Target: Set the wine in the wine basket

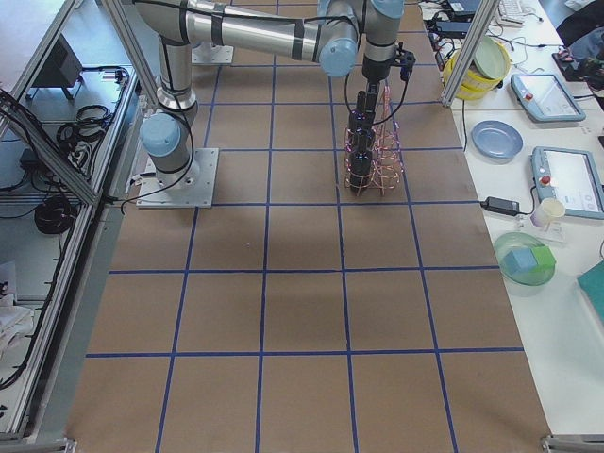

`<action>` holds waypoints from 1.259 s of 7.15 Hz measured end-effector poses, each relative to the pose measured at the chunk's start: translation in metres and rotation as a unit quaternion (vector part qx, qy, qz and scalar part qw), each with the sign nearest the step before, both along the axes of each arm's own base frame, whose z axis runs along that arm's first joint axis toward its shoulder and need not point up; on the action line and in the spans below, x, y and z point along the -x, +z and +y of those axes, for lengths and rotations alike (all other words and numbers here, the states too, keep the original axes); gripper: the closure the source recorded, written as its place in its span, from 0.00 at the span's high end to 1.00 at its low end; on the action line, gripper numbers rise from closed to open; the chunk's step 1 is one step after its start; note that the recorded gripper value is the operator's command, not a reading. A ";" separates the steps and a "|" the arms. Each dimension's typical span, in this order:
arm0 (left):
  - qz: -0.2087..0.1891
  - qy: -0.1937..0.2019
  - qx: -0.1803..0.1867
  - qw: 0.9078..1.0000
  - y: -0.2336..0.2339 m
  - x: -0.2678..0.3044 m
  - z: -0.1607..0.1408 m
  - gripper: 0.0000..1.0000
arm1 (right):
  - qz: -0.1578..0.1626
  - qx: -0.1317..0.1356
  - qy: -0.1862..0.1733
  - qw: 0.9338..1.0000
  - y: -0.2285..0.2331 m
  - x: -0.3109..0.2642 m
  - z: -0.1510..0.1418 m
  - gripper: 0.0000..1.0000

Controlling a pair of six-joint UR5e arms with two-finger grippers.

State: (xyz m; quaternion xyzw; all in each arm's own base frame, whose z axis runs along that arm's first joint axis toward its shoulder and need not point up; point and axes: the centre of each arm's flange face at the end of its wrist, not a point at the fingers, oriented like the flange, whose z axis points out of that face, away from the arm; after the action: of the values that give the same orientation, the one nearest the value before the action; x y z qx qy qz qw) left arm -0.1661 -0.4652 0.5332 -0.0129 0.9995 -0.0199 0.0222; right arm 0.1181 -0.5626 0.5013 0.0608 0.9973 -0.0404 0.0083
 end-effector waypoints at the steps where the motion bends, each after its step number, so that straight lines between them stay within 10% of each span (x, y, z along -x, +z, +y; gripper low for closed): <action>1: 0.000 0.000 0.000 1.000 0.000 0.000 0.000 1.00 | -0.001 -0.004 0.022 1.000 0.024 -0.028 0.033 1.00; 4: 0.000 0.000 0.000 1.000 0.000 0.000 0.000 1.00 | 0.004 -0.005 0.095 0.995 0.053 -0.104 0.098 1.00; 9: 0.000 0.000 0.000 1.000 0.000 0.000 0.000 1.00 | -0.003 0.000 0.073 0.997 0.059 -0.077 0.089 0.91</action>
State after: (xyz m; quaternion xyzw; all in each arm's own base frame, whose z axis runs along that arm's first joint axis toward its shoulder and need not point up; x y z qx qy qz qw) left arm -0.1666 -0.4650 0.5330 -0.0124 0.9995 -0.0196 0.0222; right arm 0.1953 -0.4740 0.5607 -0.0119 0.9991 -0.0391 0.0140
